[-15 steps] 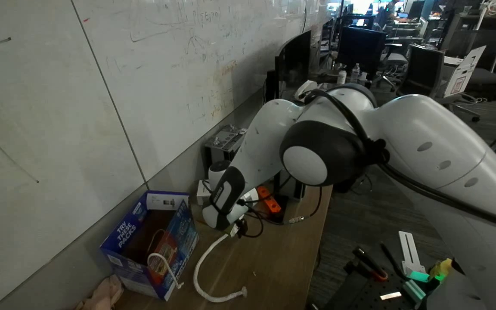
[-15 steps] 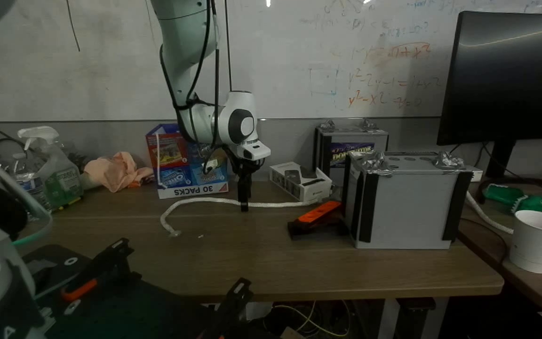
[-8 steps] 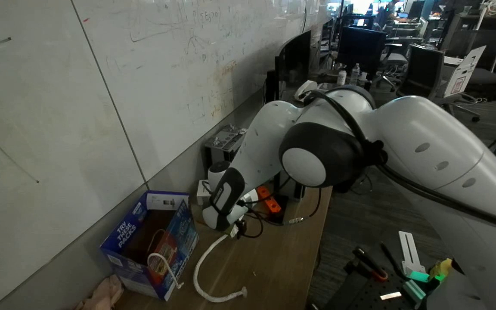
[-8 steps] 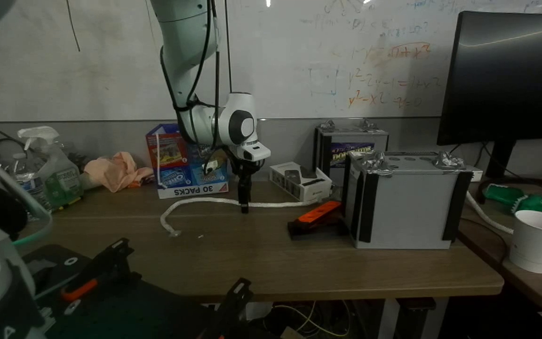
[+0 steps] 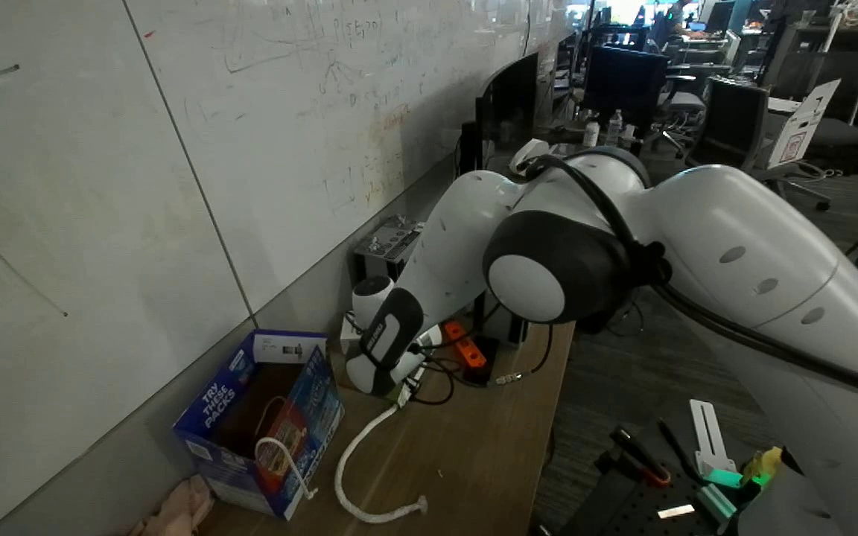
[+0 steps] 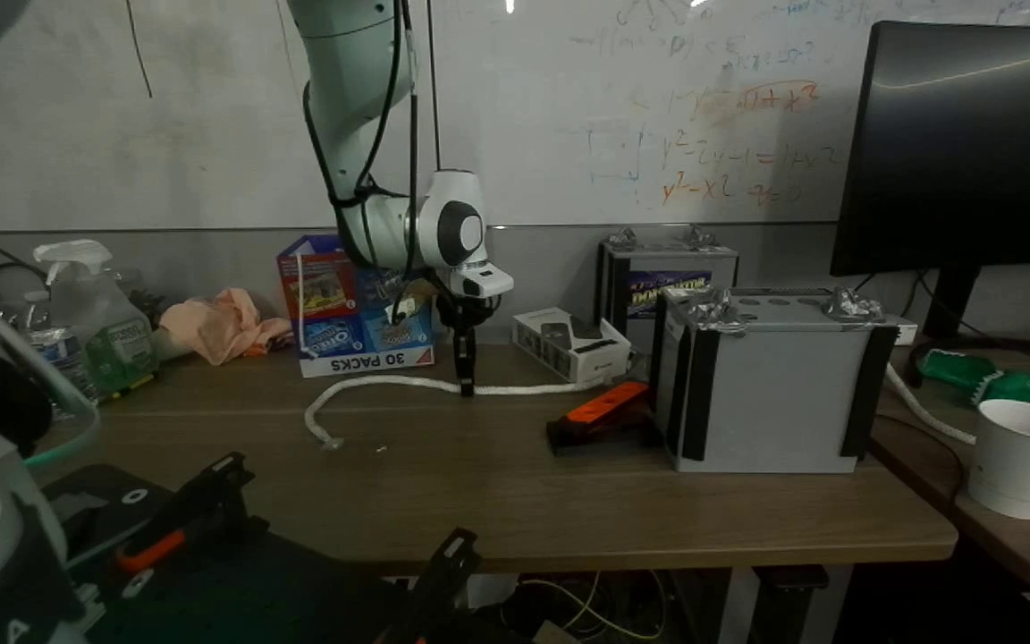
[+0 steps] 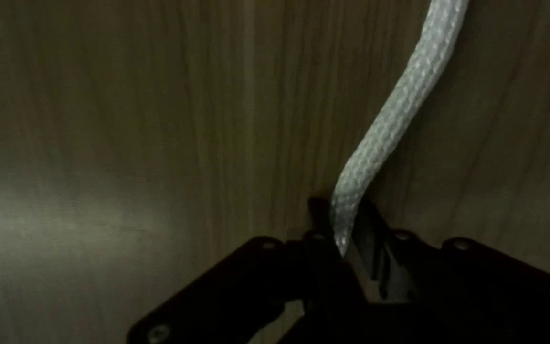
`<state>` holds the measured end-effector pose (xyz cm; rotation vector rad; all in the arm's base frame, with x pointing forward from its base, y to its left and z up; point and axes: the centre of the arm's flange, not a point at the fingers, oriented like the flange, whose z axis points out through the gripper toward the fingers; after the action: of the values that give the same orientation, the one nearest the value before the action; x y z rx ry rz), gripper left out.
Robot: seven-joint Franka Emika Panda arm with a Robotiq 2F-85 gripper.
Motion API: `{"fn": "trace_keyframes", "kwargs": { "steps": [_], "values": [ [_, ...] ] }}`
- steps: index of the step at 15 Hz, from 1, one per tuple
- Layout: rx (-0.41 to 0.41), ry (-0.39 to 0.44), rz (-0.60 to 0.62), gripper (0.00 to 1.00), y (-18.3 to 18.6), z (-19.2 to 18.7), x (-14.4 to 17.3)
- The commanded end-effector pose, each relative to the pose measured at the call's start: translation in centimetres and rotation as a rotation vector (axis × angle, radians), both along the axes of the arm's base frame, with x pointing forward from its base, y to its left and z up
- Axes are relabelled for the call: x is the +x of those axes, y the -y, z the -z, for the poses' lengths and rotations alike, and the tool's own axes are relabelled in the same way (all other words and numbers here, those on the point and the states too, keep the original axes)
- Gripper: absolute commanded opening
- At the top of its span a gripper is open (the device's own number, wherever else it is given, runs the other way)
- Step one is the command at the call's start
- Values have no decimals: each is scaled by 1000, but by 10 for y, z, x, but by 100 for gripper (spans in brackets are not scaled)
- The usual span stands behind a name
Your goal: Put the two ropes in the box one at a time
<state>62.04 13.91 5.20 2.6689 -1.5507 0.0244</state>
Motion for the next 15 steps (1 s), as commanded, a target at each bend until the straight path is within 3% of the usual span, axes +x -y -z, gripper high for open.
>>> {"fn": "trace_keyframes", "kwargs": {
  "steps": [1,4,7,15],
  "values": [
    [4,-49,-67,2,-2,-22,-2],
    [15,-65,-165,6,-9,-72,-21],
    [62,-22,-235,6,-24,-125,-34],
    [154,264,-235,5,-64,-294,-68]
  ]
}}
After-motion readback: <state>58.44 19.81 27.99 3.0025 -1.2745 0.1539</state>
